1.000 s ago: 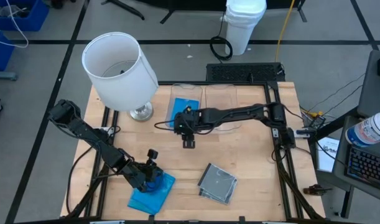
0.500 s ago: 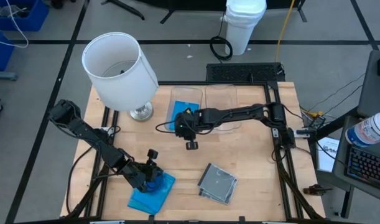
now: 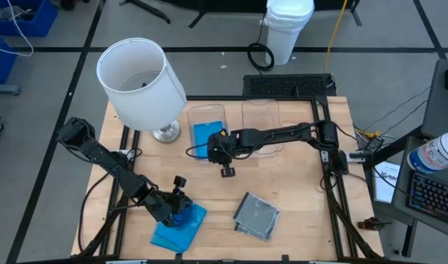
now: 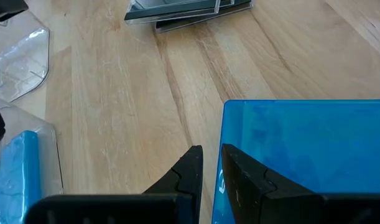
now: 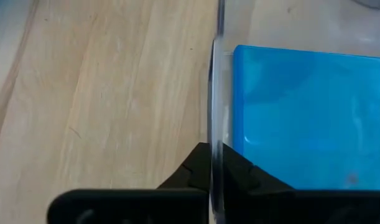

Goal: Pick & place jewel cases by type

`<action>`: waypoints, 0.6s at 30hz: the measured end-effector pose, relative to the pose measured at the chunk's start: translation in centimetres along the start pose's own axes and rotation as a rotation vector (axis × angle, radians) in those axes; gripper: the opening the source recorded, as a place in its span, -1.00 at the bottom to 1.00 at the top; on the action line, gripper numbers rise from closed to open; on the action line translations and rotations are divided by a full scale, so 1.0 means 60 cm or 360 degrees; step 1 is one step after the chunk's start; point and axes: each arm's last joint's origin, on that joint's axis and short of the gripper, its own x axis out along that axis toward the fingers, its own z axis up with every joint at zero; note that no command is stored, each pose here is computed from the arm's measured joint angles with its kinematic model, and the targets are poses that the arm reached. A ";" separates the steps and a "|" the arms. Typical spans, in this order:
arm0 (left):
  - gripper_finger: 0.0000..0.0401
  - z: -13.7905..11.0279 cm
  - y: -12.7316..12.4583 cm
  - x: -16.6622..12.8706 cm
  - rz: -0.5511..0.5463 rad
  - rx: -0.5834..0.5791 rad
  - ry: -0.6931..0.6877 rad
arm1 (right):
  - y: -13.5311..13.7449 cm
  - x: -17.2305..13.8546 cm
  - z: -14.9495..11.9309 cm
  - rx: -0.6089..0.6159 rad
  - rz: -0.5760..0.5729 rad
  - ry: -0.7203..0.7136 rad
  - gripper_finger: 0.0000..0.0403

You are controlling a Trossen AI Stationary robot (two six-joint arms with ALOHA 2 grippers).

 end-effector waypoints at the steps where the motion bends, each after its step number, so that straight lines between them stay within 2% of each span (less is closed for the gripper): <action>1: -0.67 0.000 0.000 0.000 0.0000 0.0000 0.0001 | -0.001 0.000 0.001 0.0026 -0.0003 -0.0007 -0.99; 10: -0.67 0.000 0.000 0.000 -0.0001 -0.0002 0.0001 | -0.004 0.002 0.003 0.0260 -0.0013 -0.0042 -1.00; 18: -0.67 0.000 0.000 0.000 -0.0001 -0.0004 0.0001 | -0.004 0.003 0.004 0.0316 -0.0015 -0.0051 -1.00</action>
